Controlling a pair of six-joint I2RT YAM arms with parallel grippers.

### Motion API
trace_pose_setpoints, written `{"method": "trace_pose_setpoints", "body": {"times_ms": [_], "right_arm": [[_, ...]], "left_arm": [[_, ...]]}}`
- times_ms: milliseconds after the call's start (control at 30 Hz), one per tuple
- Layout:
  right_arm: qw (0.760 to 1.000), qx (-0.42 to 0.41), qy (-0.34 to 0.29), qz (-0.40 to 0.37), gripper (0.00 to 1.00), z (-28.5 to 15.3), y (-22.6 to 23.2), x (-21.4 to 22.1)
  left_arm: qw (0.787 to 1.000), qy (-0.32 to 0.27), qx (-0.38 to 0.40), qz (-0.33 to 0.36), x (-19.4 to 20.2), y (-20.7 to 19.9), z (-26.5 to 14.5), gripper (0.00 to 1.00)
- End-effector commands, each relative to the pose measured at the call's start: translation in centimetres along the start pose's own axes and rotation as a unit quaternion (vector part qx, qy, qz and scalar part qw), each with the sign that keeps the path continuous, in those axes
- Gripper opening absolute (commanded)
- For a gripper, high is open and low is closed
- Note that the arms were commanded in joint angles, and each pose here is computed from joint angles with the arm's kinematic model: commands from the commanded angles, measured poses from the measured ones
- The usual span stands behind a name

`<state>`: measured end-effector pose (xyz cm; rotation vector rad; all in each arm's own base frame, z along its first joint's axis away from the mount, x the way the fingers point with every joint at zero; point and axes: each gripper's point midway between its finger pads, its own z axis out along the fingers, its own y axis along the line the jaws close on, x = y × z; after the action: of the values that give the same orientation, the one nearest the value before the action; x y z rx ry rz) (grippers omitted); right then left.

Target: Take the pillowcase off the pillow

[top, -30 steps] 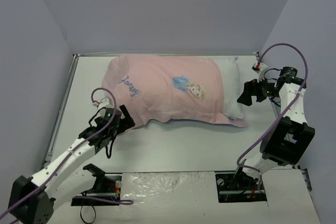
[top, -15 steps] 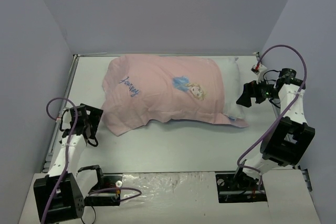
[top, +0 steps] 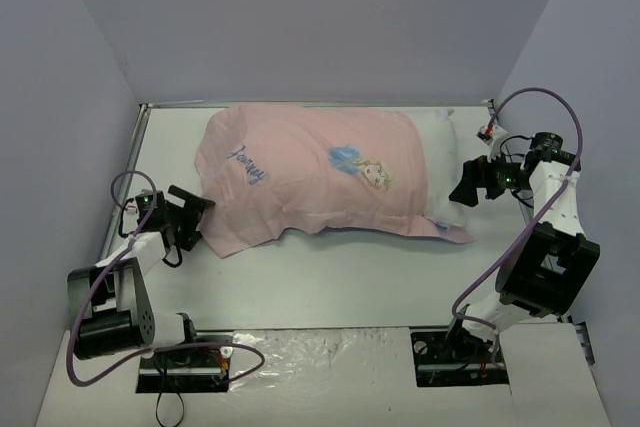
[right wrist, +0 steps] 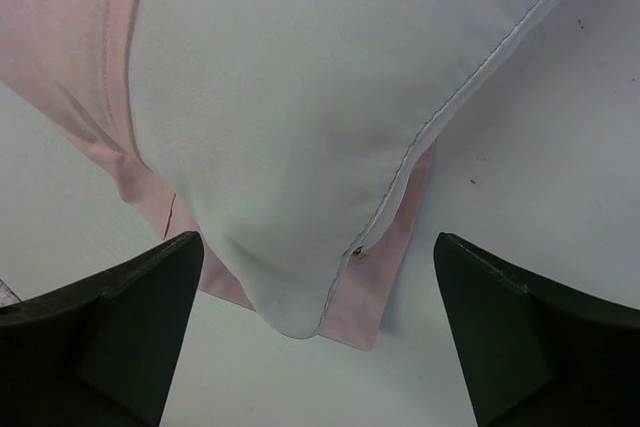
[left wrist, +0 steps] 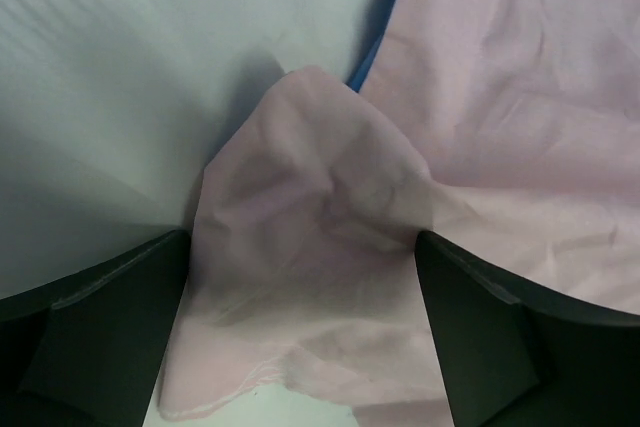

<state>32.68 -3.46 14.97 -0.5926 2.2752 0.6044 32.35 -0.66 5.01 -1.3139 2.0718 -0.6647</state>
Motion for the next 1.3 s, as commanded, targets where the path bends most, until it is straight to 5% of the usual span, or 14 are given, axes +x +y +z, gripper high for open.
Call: {"method": "trace_pose_setpoints", "body": {"times_ms": [0,67,600,867,1067,1267], "right_arm": [[1.000,-0.012,-0.007,0.000,0.95,-0.4,0.9,0.0],[1.000,-0.012,-0.006,0.002,0.95,-0.3,0.8,0.0],[1.000,-0.008,-0.008,0.006,0.95,-0.6,1.1,0.0],[0.995,0.050,0.003,0.088,0.85,-2.1,-1.3,-0.9],[0.982,0.027,-0.016,0.187,0.95,-1.7,-0.9,-1.5],[0.983,-0.021,0.033,0.180,1.00,2.2,1.7,0.1]], "left_arm": [[1.000,0.016,0.024,0.009,0.6,-0.2,0.8,0.97],[0.999,0.006,0.033,0.005,0.4,-0.5,0.8,0.95],[0.982,0.033,0.185,-0.007,0.8,-6.9,0.2,0.03],[0.972,-0.064,0.219,0.049,-3.4,-12.2,-7.0,0.02],[0.969,-0.096,0.225,0.035,-4.8,-12.8,-9.3,0.02],[0.968,-0.087,0.233,0.030,-4.5,-13.1,-9.5,0.02]]}}
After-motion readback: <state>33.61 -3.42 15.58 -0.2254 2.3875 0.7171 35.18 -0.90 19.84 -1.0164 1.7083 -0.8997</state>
